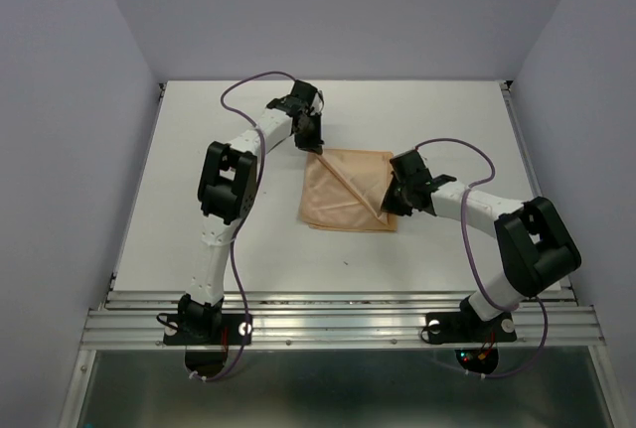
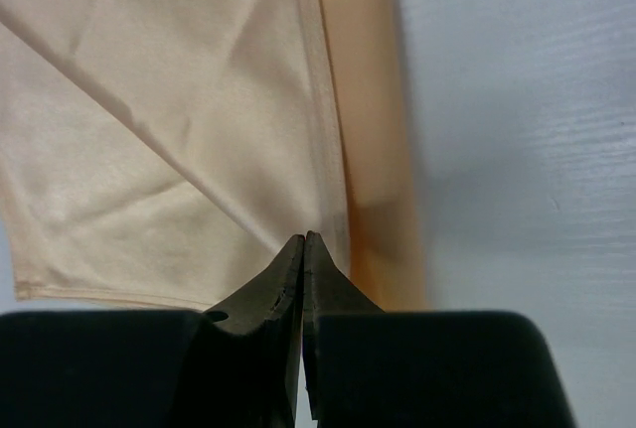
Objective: Fold the napkin into a case and place the utensils inside
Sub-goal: Smooth out the upper triangle-folded napkin at the center of the board.
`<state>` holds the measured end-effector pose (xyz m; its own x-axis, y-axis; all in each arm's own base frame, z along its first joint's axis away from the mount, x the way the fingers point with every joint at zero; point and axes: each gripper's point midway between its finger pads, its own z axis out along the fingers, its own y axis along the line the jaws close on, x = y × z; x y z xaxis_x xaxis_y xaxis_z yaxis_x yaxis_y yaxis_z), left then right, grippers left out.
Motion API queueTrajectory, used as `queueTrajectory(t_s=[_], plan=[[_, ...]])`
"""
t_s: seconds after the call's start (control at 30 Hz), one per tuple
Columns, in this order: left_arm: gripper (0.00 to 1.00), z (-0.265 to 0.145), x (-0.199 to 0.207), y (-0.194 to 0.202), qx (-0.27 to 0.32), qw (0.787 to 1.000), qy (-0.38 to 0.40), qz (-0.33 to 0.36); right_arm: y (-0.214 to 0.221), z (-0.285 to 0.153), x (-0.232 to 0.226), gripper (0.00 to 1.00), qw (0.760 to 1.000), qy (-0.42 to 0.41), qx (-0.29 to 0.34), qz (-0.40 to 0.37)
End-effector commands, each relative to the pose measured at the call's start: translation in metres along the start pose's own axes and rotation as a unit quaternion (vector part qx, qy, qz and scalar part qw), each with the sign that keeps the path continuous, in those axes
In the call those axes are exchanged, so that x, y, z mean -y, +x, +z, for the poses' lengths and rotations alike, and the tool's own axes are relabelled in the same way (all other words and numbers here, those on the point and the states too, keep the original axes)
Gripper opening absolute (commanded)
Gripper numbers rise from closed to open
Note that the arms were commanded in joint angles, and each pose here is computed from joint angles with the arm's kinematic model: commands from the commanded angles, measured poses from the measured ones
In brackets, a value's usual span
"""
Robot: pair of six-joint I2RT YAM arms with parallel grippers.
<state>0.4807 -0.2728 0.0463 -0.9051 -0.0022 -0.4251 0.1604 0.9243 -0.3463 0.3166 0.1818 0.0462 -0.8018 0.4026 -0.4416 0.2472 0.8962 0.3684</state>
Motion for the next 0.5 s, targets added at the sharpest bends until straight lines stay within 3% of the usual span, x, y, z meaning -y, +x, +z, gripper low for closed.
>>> queueTrajectory(t_s=[0.0, 0.27, 0.47], plan=[[0.16, -0.029, 0.004, -0.031, 0.045, 0.999, 0.008, 0.007, 0.017, 0.002, 0.012, 0.05, 1.0, 0.01, -0.015, 0.002], [0.16, -0.018, -0.003, -0.025, 0.034, 0.999, 0.005, 0.003, 0.033, 0.019, 0.034, 0.04, 0.998, 0.048, -0.032, 0.001], [0.16, -0.029, -0.001, -0.037, 0.051, 0.999, 0.008, 0.006, 0.016, 0.001, 0.021, 0.04, 1.0, 0.025, -0.008, -0.005]])
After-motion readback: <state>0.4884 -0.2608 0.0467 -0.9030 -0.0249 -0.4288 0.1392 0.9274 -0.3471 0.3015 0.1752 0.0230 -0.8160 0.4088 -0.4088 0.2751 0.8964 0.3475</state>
